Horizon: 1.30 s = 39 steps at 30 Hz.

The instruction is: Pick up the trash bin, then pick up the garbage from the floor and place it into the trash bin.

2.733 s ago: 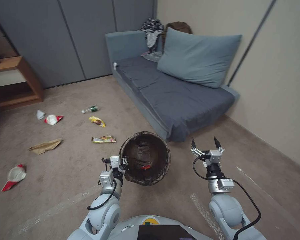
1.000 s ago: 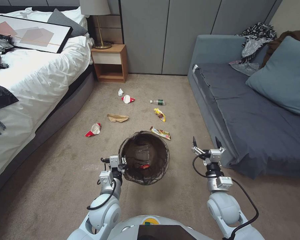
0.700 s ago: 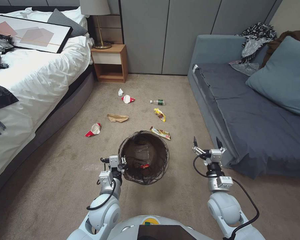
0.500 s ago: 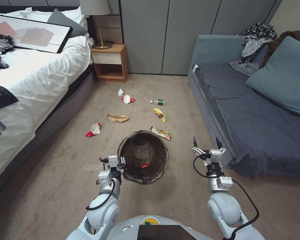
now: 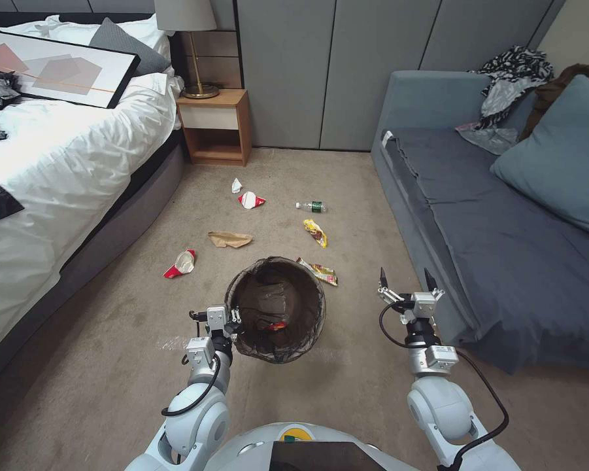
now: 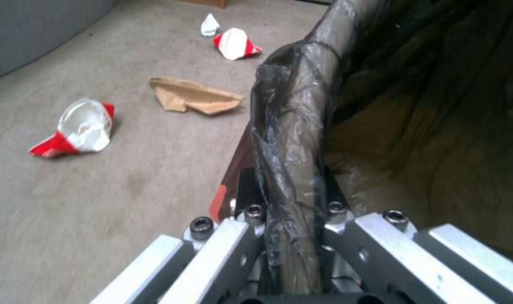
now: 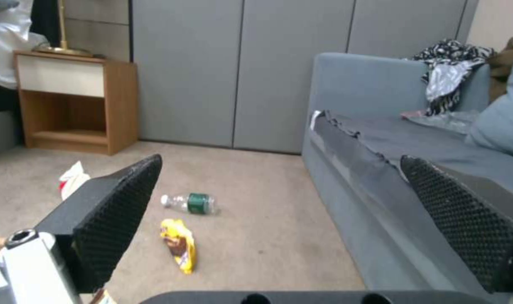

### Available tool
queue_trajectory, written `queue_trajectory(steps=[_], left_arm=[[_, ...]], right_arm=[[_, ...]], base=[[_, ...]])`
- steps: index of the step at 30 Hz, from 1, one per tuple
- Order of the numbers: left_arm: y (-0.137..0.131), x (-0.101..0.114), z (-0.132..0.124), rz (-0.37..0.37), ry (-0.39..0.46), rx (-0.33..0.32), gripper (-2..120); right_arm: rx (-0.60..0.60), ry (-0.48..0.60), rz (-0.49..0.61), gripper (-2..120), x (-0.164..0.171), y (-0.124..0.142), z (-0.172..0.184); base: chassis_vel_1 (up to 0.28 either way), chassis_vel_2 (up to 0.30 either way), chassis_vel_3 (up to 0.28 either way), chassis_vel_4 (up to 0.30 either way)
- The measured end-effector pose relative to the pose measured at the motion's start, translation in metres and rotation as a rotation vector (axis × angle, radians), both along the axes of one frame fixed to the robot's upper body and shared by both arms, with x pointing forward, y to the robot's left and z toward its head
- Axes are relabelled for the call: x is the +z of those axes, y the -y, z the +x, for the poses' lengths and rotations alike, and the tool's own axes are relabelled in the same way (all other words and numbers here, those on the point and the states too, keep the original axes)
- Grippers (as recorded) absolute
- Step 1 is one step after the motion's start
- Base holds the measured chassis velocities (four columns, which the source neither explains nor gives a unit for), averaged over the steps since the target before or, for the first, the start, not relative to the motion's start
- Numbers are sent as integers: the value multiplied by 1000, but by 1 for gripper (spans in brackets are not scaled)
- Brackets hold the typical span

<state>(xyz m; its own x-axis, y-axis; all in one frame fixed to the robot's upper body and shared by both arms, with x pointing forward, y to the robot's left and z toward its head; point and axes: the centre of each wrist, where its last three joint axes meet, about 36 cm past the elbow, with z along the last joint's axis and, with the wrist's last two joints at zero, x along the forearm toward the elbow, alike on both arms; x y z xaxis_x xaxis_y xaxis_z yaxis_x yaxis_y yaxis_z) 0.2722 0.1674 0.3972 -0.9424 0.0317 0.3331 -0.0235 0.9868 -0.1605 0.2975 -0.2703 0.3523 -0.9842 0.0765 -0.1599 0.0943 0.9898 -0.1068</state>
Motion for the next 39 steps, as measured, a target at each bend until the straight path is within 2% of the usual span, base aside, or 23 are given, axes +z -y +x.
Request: queue_trajectory(steps=[26, 31, 39], left_arm=[[-6, 2, -1, 4, 7, 20, 2], [-6, 2, -1, 4, 8, 24, 2], [-8, 4, 0, 2, 11, 31, 2]], right_arm=[[4, 18, 6, 100, -3, 1, 5], [5, 19, 6, 100, -3, 1, 6], [6, 18, 5, 100, -3, 1, 6]], base=[[-294, 300, 297, -293], [-136, 137, 125, -99], [31, -36, -44, 35]])
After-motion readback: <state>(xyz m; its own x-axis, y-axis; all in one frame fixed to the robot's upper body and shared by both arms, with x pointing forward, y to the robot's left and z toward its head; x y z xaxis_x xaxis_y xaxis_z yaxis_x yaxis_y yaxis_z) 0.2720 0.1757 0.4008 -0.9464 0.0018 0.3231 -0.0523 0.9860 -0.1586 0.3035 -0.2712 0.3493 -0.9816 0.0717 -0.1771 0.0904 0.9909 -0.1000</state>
